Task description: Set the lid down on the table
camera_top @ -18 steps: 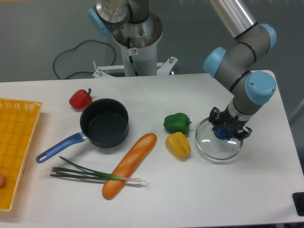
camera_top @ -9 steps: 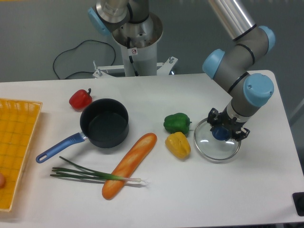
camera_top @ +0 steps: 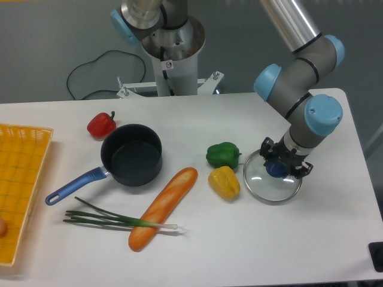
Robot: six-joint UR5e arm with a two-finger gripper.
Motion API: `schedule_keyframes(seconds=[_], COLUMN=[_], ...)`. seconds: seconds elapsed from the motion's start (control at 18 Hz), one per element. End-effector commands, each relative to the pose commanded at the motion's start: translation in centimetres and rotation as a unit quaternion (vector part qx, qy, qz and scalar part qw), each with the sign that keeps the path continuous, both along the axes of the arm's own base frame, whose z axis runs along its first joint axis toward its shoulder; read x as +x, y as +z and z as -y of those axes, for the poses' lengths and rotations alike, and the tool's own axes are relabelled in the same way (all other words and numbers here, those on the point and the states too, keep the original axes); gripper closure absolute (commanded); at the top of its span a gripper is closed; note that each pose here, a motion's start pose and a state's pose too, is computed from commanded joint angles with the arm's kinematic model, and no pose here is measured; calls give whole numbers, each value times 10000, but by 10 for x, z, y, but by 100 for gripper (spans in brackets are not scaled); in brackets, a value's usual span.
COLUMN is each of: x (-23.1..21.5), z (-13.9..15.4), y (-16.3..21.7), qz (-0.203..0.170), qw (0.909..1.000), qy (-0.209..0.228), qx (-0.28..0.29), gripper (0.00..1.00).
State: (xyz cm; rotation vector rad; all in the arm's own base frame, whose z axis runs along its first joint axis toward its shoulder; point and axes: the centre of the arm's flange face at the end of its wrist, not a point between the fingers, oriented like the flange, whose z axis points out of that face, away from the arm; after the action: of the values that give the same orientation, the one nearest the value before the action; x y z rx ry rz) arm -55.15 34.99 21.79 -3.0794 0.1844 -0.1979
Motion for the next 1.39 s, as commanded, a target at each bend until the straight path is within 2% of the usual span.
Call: schedule_keyframes(seconds=[0.44,1.39], x=[1,4], z=[1,-2], y=[-2,-8], qz=[16,59], qw=[10000,10000], qy=[23,0], qx=[-8,-24], gripper=[39,31])
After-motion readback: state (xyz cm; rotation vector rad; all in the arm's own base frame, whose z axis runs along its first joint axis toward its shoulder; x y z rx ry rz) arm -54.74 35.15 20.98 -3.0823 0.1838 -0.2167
